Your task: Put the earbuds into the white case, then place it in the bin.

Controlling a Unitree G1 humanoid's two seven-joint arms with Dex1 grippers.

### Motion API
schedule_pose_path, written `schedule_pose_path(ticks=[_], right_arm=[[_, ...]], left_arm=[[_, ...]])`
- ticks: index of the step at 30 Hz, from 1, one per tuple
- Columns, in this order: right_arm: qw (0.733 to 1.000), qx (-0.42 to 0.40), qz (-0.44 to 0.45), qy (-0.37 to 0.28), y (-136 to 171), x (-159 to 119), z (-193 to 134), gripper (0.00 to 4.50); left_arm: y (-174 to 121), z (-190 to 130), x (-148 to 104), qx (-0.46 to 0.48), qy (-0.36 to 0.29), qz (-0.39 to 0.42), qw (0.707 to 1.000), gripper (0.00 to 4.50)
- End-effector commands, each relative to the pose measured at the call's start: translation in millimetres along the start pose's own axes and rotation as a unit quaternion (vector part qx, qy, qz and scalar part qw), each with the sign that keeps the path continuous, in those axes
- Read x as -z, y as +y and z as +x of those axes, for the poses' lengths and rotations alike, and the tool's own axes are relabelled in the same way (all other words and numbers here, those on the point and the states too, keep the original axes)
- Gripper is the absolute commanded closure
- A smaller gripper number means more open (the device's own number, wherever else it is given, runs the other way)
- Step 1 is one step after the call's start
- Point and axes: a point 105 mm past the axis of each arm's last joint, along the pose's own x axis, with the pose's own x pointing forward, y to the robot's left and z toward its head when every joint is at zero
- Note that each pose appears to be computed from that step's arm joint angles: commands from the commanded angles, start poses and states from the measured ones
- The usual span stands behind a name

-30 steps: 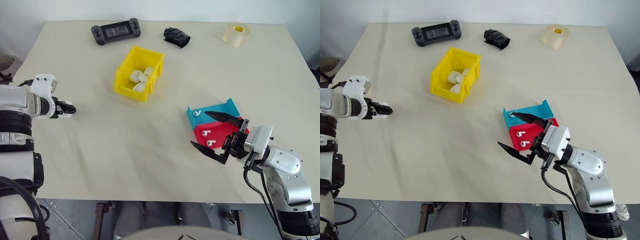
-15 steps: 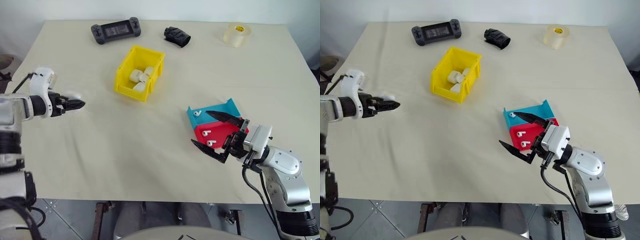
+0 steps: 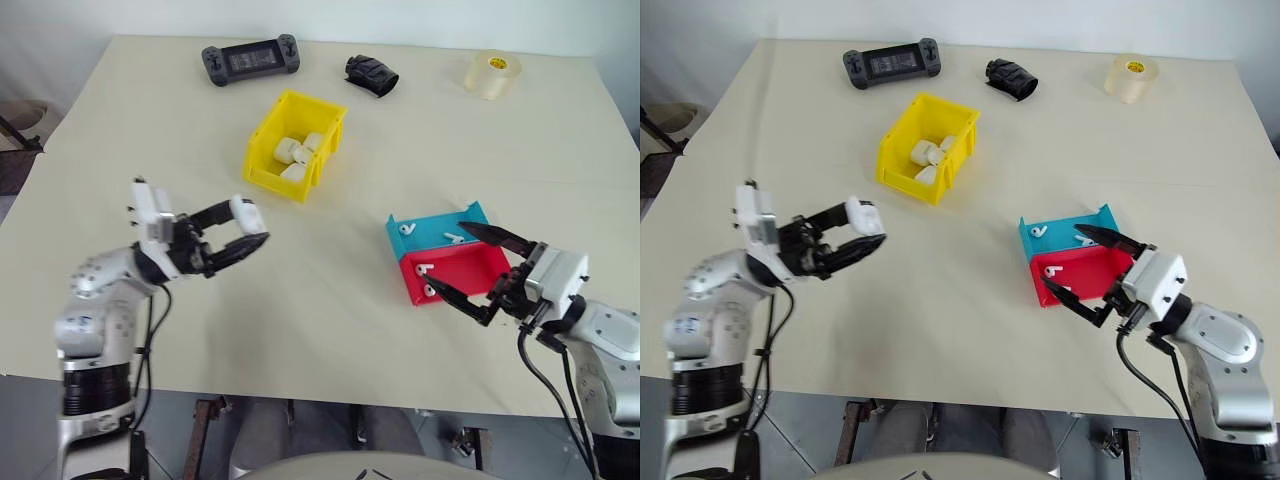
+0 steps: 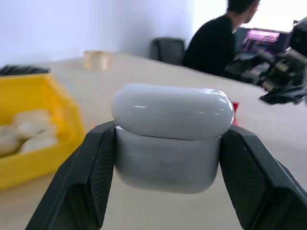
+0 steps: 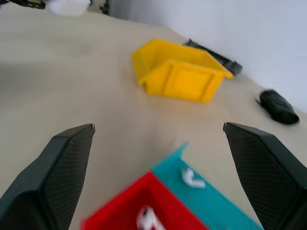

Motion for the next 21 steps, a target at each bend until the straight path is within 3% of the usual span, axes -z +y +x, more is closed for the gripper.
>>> schedule_pose_path(ticks=[1, 8, 13, 16, 21], right_arm=[[0.999, 0.025, -0.032, 0.003, -4, -13, -17, 0.0], [0.998, 0.052, -0.028, 0.032, 1, -14, -36, 0.0], [0.997, 0.057, -0.029, 0.035, 3, -15, -39, 0.0], [0.998, 0.054, -0.028, 0.023, 4, -18, -34, 0.0], [0.999, 0.04, -0.032, 0.016, 3, -19, -29, 0.0]], left_arm=[[-7, 10, 0, 0.013, -0.033, 0.017, 0.999, 1.69], [-17, 25, 12, 0.062, -0.047, 0.019, 0.997, 1.69], [-16, 24, 17, 0.071, -0.018, 0.018, 0.997, 1.69], [-2, 20, 9, 0.034, -0.014, 0.024, 0.999, 1.69], [-11, 20, 6, 0.074, -0.017, 0.037, 0.996, 1.69]])
